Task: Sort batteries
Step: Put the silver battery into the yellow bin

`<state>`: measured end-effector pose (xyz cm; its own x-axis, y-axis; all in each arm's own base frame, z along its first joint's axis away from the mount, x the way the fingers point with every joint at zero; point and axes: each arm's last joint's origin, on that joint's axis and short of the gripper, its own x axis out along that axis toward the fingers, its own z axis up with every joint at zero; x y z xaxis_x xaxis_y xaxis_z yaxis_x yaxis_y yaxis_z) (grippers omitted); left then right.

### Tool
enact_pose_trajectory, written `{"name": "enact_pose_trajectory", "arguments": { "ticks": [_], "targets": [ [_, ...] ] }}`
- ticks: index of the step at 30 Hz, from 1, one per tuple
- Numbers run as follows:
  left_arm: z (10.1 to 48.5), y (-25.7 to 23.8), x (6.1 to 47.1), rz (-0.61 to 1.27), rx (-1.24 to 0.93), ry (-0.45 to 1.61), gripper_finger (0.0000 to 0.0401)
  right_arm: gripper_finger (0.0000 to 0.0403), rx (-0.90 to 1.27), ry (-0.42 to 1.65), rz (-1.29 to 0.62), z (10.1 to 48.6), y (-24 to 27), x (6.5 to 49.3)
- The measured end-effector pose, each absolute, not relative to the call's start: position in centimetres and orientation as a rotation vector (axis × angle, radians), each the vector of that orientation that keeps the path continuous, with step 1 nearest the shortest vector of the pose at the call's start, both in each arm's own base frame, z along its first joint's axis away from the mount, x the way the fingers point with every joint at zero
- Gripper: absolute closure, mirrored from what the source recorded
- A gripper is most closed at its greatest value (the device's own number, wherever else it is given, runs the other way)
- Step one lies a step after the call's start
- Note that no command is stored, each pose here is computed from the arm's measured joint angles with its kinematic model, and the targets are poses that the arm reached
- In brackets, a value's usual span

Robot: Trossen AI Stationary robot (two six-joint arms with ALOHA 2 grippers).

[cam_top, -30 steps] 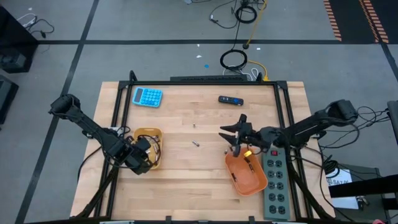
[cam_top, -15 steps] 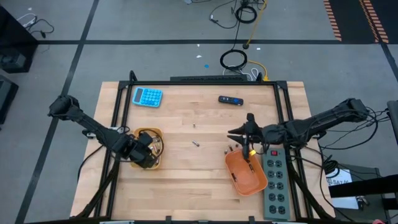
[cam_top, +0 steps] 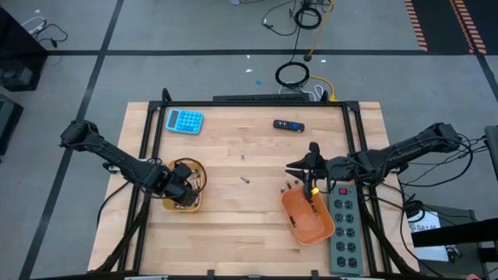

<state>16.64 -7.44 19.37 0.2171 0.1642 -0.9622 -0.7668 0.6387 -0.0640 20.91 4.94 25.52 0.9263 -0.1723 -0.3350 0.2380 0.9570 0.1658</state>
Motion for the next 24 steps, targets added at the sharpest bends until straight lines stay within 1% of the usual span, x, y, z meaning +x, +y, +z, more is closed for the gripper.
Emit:
{"name": "enact_pose_trajectory", "arguments": {
  "ticks": [2,4,8,12,16,24],
  "targets": [
    [19.4,-7.4,16.6,0.701,-0.612,1.187,0.0209,0.0328,0.21,0.323,-0.212,25.5,4.9,20.9],
    [19.5,-7.4,16.7,0.706,-0.598,1.177,0.0195,0.0328,0.211,0.323,-0.212,25.5,4.9,20.9],
    [21.0,-7.3,17.6,0.702,-0.554,1.075,0.0189,0.0328,0.209,0.327,-0.213,25.4,5.0,21.0],
    [21.9,-6.4,19.0,0.734,-0.525,1.067,0.0188,0.0328,0.205,0.338,-0.217,25.2,5.0,21.2],
    [22.2,-5.8,21.7,0.703,-0.476,1.067,0.0187,0.0328,0.206,0.33,-0.215,25.1,5.0,21.5],
    [21.1,-5.5,28.1,0.541,-0.339,0.996,0.0187,0.0328,0.203,0.346,-0.187,25.0,5.1,21.5]
  ]
}}
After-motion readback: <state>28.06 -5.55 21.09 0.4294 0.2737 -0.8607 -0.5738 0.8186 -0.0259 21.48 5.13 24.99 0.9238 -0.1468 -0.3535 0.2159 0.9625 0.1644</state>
